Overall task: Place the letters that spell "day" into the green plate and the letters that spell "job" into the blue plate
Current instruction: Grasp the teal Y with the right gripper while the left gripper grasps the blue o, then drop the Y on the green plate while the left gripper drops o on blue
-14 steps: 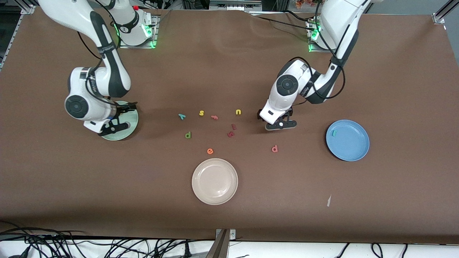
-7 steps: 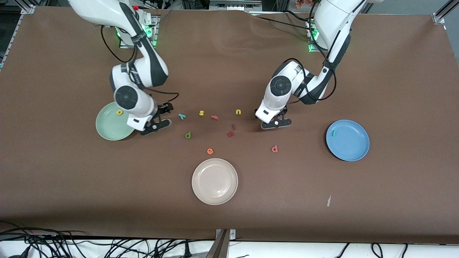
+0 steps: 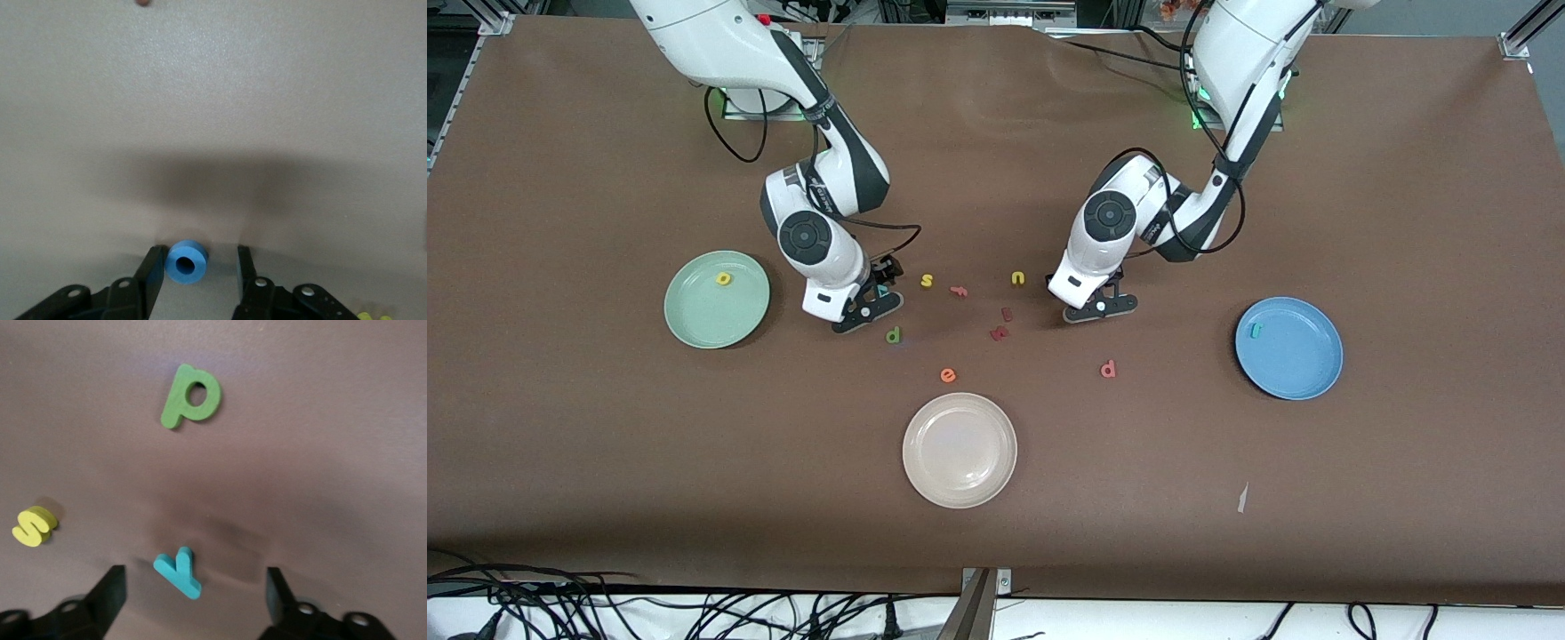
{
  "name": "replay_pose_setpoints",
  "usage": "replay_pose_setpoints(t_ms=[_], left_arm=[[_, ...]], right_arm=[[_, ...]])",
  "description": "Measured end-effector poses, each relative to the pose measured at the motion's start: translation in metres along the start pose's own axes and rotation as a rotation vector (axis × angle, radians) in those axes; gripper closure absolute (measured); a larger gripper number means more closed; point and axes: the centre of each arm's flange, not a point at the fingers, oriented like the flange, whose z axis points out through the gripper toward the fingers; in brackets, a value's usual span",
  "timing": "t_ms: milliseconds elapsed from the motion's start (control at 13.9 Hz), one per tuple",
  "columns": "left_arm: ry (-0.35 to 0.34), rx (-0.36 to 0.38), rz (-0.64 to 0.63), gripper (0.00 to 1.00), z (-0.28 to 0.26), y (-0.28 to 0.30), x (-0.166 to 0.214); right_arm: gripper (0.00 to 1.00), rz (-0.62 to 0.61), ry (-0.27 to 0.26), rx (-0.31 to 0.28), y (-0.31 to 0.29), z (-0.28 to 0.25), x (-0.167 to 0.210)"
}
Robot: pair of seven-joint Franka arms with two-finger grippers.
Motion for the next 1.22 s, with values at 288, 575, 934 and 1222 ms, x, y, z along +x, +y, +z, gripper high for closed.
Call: replay_pose_setpoints(t_ms=[288, 575, 934, 1222], left_arm=[[0.002, -0.003, 0.001, 0.73, -0.001, 0.001, 0.001], [0.0, 0.002, -0.005, 0.72, -0.005, 0.0, 0.007], [-0.107, 0.102, 0.082, 0.72, -0.064, -0.036, 0.075], [-0.171, 0.083, 0.258, 0.72, -0.079, -0.131, 0.139]], right_arm=[[0.6, -0.028, -0.002, 0.0, -0.016, 0.001, 0.0], [0.75, -0.031, 0.0, 0.0, -0.017, 0.0, 0.001], [0.75, -0.025, 0.0, -0.007, -0.005, -0.018, 0.005], [0.75, -0.05, -0.047, -0.029, 0.066, -0.066, -0.007]])
